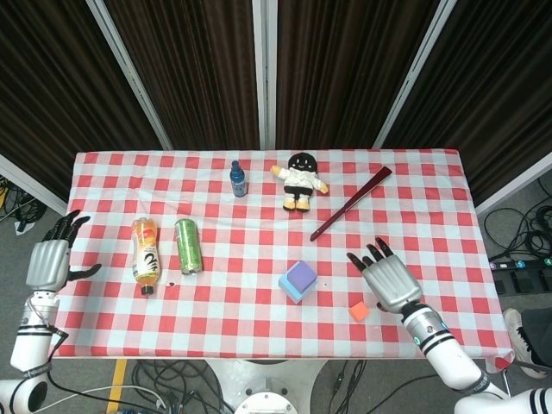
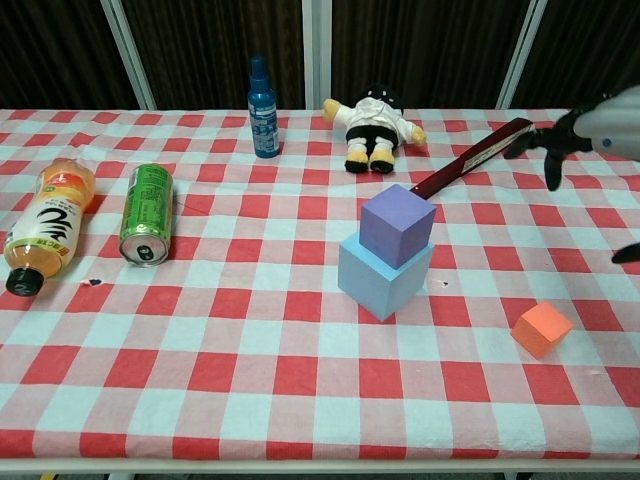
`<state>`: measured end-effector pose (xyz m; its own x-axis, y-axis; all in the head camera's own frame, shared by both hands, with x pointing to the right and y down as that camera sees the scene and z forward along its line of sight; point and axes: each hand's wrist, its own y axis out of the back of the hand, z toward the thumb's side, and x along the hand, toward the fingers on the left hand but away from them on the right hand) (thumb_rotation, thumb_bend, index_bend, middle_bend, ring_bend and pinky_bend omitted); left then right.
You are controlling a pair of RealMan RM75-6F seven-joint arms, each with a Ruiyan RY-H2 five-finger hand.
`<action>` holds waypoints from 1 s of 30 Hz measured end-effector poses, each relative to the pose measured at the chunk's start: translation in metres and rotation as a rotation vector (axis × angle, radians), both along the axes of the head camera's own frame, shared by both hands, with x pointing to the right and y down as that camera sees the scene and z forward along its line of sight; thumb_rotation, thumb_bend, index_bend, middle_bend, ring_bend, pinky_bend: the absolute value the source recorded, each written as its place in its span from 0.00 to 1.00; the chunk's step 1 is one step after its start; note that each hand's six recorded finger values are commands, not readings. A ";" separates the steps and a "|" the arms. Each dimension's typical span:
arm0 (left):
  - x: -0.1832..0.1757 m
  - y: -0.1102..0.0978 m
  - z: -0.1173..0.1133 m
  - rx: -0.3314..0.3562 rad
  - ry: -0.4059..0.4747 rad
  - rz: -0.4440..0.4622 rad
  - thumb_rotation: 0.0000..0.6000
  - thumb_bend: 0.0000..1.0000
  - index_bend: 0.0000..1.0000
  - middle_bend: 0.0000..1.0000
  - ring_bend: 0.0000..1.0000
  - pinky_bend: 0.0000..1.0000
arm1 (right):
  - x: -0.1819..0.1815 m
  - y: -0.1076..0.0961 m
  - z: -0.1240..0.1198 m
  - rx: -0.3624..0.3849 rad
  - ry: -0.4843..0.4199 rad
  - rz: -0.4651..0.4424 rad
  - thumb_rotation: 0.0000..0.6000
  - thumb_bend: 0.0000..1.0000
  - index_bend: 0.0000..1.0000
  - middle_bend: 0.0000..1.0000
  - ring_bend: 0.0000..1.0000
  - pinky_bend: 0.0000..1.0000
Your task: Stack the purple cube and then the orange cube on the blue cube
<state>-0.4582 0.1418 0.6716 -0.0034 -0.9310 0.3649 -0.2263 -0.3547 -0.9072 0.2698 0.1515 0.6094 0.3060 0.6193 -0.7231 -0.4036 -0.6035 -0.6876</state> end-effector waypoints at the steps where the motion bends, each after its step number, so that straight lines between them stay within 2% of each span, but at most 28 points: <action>1: 0.000 0.000 0.000 0.000 -0.002 0.002 1.00 0.09 0.23 0.18 0.13 0.25 | 0.004 0.004 0.003 -0.009 0.002 0.001 1.00 0.00 0.10 0.31 0.10 0.00; 9: 0.002 0.001 0.002 -0.004 -0.010 0.008 1.00 0.09 0.23 0.18 0.13 0.25 | 0.019 0.027 0.031 -0.065 0.010 -0.045 1.00 0.04 0.15 0.35 0.11 0.00; 17: 0.000 0.001 0.002 -0.004 -0.013 0.005 1.00 0.09 0.23 0.18 0.13 0.25 | -0.002 0.043 0.046 -0.120 -0.045 -0.172 1.00 0.06 0.19 0.35 0.11 0.00; 22: 0.000 0.001 0.002 -0.003 -0.012 0.003 1.00 0.09 0.23 0.18 0.13 0.25 | -0.010 0.047 0.053 -0.128 -0.059 -0.230 1.00 0.06 0.19 0.35 0.11 0.00; 30: -0.001 0.000 0.002 -0.003 -0.010 -0.002 1.00 0.09 0.23 0.18 0.13 0.25 | -0.012 0.044 0.060 -0.118 -0.061 -0.229 1.00 0.08 0.20 0.36 0.11 0.00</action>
